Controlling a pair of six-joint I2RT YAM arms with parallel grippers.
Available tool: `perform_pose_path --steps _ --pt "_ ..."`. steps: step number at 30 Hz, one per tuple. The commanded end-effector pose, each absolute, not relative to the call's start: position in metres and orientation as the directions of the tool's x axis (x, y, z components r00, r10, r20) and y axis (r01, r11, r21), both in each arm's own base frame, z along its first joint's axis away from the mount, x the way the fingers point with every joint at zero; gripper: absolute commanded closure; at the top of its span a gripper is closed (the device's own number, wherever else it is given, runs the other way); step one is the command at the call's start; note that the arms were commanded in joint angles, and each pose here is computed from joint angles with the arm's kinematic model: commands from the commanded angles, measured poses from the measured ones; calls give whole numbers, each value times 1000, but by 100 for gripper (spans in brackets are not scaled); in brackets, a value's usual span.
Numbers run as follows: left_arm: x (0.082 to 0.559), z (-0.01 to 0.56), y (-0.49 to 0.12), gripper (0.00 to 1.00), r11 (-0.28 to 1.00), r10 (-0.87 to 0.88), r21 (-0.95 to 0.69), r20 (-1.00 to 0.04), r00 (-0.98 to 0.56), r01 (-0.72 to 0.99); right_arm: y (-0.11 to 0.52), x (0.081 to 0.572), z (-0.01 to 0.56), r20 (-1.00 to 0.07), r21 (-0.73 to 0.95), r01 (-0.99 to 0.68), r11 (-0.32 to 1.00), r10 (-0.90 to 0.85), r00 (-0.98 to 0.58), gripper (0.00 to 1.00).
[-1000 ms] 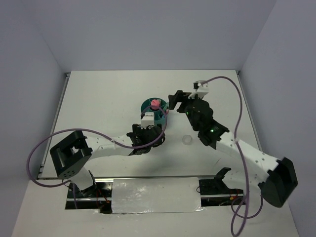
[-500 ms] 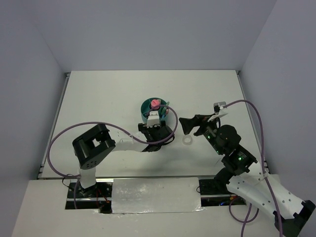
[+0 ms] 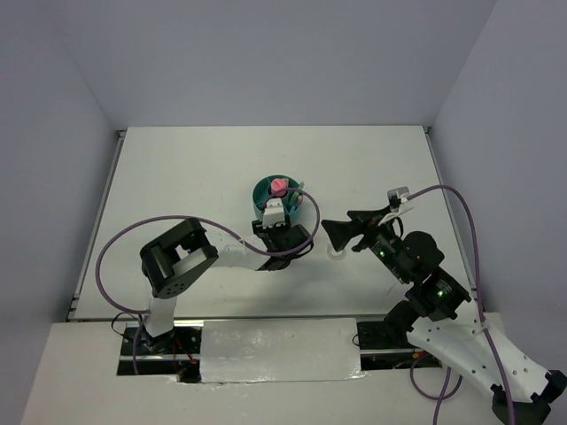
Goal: Sort the stationery into containers
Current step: Pick up the stationery from the center of the board.
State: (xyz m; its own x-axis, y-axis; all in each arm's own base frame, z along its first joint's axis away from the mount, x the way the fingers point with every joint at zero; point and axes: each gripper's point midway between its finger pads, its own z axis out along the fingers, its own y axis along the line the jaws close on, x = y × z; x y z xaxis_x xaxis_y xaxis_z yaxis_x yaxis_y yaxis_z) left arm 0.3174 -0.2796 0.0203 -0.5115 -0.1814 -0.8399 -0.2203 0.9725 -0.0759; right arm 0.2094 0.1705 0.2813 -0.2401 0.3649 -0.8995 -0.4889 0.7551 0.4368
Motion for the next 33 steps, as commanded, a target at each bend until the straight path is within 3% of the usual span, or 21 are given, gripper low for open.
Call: perform_pose_path --steps 1,7,11,15,18,20,22,26,33 --pt "310 3 -278 35 977 -179 -80 -816 -550 -200 172 204 294 -897 441 -515 735 377 -231 0" --pt "273 23 -273 55 987 -151 -93 -820 -552 -132 169 201 303 -895 443 -523 729 391 -214 0" --pt "250 47 -279 70 999 -38 -49 -824 -566 5 167 201 310 -896 440 -523 730 395 -201 0" --pt "244 90 -280 88 984 -5 -97 -855 -519 150 167 200 312 -901 431 -526 733 384 -202 0" --pt "240 151 -283 96 932 0 -145 -916 -401 332 168 198 312 -904 422 -540 728 380 -194 0" --pt "251 182 -266 100 929 -22 -148 -937 -349 339 168 197 311 -904 422 -545 724 380 -195 0" --pt "263 197 -250 100 937 -69 -179 -935 -347 299 169 196 310 -904 423 -549 721 378 -200 0" --pt "305 230 -186 100 951 -307 -299 -868 -391 -83 171 195 307 -898 437 -546 715 377 -226 0" --pt "340 226 -156 100 765 -594 -363 -717 -365 -532 173 197 305 -889 457 -535 710 387 -246 0"
